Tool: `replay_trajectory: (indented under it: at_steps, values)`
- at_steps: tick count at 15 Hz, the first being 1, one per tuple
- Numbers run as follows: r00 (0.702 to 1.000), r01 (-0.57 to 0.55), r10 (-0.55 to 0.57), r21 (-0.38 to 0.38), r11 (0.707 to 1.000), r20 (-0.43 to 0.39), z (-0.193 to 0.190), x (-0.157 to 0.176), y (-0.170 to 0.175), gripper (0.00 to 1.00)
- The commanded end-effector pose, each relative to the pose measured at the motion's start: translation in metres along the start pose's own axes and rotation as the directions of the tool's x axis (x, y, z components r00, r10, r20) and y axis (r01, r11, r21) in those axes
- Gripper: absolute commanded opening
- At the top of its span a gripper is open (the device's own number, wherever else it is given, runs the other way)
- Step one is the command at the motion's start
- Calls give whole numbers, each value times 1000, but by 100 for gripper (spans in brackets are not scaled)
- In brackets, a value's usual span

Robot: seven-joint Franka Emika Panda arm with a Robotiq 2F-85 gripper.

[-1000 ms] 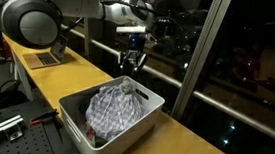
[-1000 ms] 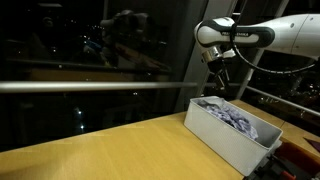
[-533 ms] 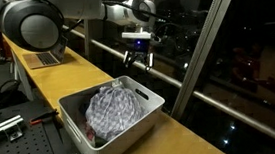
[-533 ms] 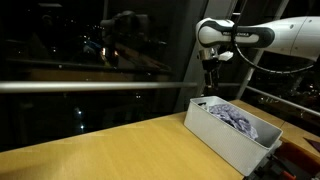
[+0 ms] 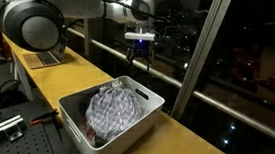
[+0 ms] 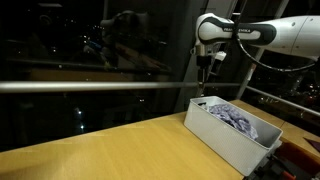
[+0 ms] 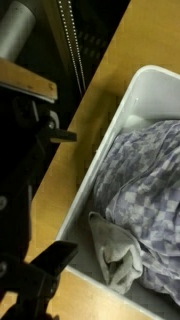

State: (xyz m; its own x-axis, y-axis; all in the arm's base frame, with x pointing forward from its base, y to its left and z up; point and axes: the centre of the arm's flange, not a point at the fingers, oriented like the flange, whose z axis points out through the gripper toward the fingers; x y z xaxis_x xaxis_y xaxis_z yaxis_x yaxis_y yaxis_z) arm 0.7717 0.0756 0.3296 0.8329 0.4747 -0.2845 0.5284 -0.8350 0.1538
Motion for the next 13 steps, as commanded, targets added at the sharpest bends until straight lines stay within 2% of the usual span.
replay_trajectory:
  at_steps: [1,4,5,13]
  values:
    - [996,75,-73,32,997,-52,16,-64,-36,100]
    - [996,76,-75,15,997,-47,9,-62,-42,100]
    - [998,57,-57,13,998,-17,-6,3,-9,100]
    - [998,60,-60,10,998,-22,-10,4,-12,100]
